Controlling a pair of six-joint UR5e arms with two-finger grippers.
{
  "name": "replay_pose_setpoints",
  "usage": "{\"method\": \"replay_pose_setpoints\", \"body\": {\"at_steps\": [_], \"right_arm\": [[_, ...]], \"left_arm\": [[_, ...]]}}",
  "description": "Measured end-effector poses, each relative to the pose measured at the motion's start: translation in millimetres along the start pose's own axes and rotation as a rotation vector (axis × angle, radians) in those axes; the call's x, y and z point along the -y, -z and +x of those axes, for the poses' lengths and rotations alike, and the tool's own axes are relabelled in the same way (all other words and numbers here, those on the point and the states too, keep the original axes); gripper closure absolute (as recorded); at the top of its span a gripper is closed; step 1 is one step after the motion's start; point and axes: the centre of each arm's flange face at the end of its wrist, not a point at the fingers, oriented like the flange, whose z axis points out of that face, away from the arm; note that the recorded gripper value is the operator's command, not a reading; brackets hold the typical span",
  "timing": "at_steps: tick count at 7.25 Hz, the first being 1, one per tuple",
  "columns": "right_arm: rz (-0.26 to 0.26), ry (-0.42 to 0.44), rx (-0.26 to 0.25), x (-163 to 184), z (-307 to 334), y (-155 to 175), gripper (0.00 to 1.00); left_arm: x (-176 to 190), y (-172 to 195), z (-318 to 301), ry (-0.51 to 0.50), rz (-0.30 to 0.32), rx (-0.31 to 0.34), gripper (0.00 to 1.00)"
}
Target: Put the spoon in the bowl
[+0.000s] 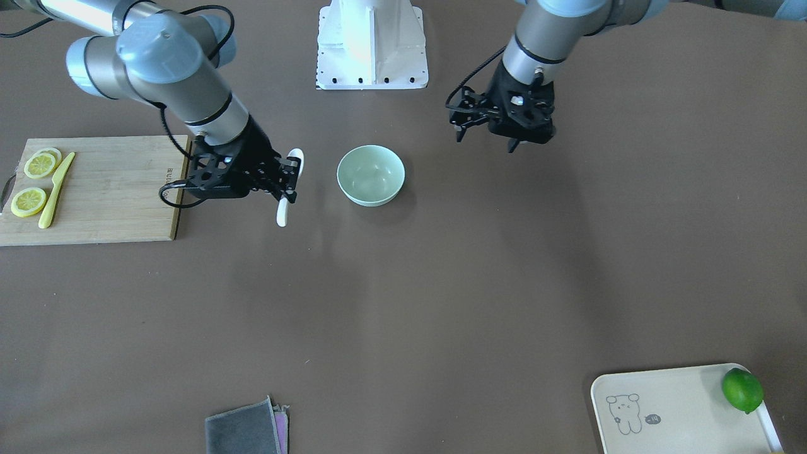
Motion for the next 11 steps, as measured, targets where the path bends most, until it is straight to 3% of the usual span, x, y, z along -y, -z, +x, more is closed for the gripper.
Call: {"method": "replay_pose_setpoints", "body": {"at_steps": [1, 2, 4, 6, 9, 11], "right_arm": [[0.027, -0.014, 0.007, -32, -27, -17, 1.00], [0.058, -0.018, 0.010, -60, -45, -33, 0.03], [0.121, -0.027, -0.001, -87, -61, -58, 0.00], [0.127, -0.038, -0.035, -48, -25, -47, 0.00], [0.040, 0.069, -0.116, 53, 125, 27, 0.00], [-0.018, 0.139, -0.139, 107, 250, 95, 0.00]], "left_arm": [[6, 15, -46, -0.040, -0.006, 0.011, 0.03], [9, 24, -74, -0.065, -0.007, 0.021, 0.03], [11, 28, -93, -0.086, -0.008, 0.029, 0.03], [13, 29, -105, -0.092, -0.009, 0.041, 0.03], [14, 38, -179, -0.138, -0.009, 0.108, 0.03], [8, 46, -232, -0.137, -0.016, 0.147, 0.03]]}}
